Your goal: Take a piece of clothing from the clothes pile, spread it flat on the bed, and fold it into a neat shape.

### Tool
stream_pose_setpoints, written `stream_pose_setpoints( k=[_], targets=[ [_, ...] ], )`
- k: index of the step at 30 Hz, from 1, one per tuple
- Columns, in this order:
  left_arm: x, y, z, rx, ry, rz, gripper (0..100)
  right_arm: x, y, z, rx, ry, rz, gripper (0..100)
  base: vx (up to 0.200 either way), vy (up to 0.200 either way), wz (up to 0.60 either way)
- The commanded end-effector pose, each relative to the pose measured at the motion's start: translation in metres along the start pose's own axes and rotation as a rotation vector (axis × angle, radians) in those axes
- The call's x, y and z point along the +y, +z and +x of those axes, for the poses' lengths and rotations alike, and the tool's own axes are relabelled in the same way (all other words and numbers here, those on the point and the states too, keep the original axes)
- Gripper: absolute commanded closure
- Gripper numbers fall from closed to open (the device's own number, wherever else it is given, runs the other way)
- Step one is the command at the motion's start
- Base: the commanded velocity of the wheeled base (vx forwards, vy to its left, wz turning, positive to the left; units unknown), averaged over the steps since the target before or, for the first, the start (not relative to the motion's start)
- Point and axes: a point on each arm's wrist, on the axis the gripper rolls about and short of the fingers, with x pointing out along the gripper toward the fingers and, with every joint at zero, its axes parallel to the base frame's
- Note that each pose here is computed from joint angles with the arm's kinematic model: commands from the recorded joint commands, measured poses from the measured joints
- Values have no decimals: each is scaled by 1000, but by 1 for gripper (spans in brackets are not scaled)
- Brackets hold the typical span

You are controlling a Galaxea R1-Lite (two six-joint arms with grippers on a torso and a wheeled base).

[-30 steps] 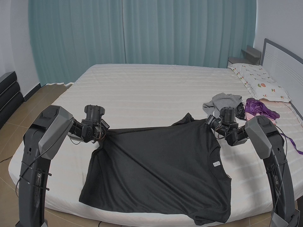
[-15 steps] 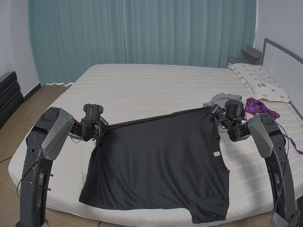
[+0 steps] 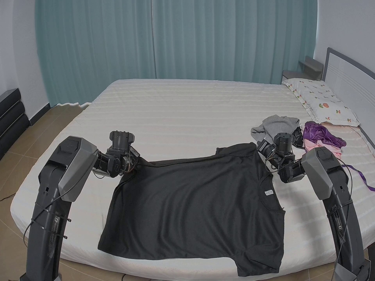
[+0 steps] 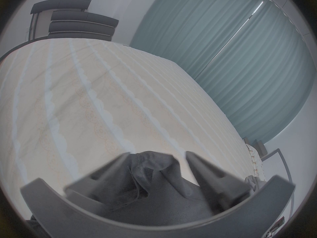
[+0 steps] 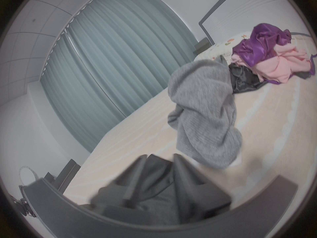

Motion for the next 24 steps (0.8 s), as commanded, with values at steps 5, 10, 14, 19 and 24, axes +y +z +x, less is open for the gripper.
stream_pose_setpoints(
  k=[5, 10, 14, 19, 24],
  targets=[
    [2, 3, -8, 2, 30, -3, 0, 6, 32, -27, 25, -10, 50, 0, 0, 0, 0],
    [1, 18, -50, 30, 36, -24, 0, 11, 48, -82, 153, -15, 142, 0, 0, 0, 0],
    [13, 20, -92, 108, 48, -19, 0, 10, 39, -136, 229, -15, 159, 0, 0, 0, 0],
    [33, 8, -140, 213, 35, -56, 0, 13, 16, -201, 261, -1, 199, 0, 0, 0, 0],
    [50, -4, -180, 258, 12, -100, 0, 18, 0, -256, 301, 20, 216, 0, 0, 0, 0]
  ],
)
